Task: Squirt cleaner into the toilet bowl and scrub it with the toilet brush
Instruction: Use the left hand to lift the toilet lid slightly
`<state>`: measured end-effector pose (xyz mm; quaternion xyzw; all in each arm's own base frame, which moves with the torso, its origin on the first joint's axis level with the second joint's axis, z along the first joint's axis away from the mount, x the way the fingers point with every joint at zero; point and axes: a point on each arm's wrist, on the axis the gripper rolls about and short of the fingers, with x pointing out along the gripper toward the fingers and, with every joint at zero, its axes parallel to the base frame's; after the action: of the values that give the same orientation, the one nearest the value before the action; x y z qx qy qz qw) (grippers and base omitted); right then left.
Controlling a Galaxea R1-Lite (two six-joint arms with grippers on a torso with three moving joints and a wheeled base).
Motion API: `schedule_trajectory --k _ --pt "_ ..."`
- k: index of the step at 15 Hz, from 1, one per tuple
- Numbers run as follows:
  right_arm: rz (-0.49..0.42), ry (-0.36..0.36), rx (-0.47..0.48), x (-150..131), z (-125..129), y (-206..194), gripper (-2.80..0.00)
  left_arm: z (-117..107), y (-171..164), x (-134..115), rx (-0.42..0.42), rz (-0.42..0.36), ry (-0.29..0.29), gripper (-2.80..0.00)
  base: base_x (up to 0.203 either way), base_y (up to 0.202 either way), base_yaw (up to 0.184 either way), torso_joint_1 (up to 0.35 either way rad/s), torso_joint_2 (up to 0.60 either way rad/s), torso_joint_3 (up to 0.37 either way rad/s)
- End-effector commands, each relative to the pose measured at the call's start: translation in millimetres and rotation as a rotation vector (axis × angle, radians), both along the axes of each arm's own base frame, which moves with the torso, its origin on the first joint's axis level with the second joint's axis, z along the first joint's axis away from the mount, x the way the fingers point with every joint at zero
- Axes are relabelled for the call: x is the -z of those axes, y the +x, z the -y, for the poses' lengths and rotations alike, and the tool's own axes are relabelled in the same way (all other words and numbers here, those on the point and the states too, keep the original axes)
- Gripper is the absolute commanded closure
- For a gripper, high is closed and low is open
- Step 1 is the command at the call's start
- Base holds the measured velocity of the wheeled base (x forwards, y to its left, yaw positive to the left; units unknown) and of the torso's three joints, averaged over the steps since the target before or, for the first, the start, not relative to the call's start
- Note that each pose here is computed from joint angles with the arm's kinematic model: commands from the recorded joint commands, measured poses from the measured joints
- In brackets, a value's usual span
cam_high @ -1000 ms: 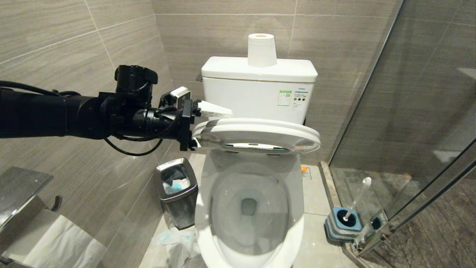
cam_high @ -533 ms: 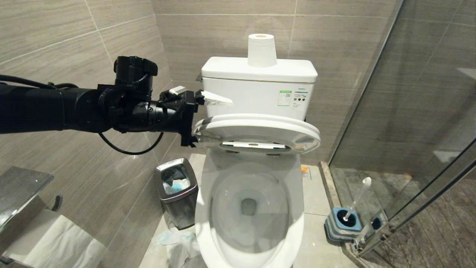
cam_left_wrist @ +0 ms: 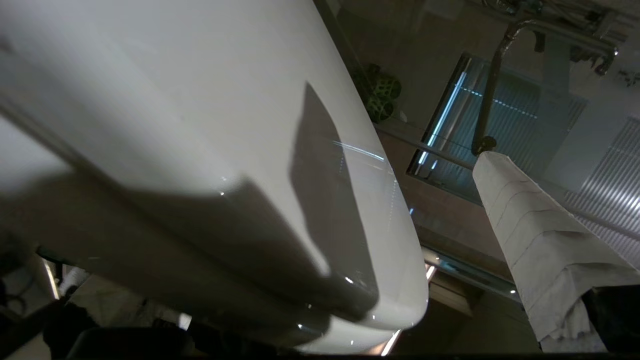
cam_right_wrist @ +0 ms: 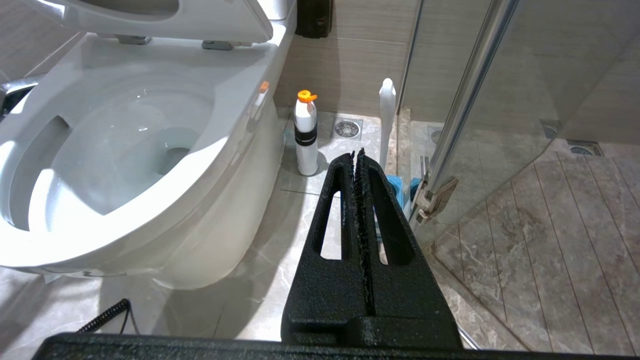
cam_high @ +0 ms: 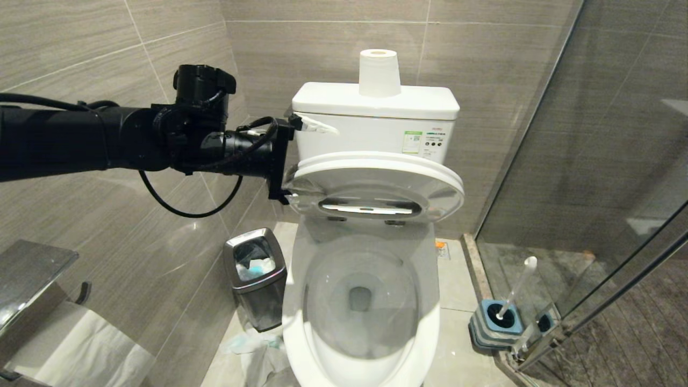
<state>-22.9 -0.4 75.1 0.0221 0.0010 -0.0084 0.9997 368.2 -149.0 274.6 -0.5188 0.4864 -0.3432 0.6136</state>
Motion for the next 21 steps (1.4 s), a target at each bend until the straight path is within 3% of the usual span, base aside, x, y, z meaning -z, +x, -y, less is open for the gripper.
schedule_trajectory --k 1,4,8,12,21 --pt "-0.002 0.0 0.0 0 0 0 0.0 7 9 6 -0.002 -0.095 0.001 -2.8 0.0 0.0 0.0 0.0 0.0 0.0" --pt "-0.002 0.0 0.0 0 0 0 0.0 10 15 7 -0.021 -0.146 0.025 -2.8 0.0 0.0 0.0 0.0 0.0 0.0" --pt "-0.001 0.0 0.0 0 0 0 0.0 9 18 -8 -0.055 -0.024 -0.017 -2.8 0.0 0.0 0.0 0.0 0.0 0.0" --pt "-0.002 0.0 0.0 0 0 0 0.0 0 19 -27 -0.105 -0.002 -0.097 -2.8 0.0 0.0 0.0 0.0 0.0 0.0" --pt "-0.002 0.0 0.0 0 0 0 0.0 -20 23 -43 -0.182 0.034 -0.169 -2.8 0.0 0.0 0.0 0.0 0.0 0.0"
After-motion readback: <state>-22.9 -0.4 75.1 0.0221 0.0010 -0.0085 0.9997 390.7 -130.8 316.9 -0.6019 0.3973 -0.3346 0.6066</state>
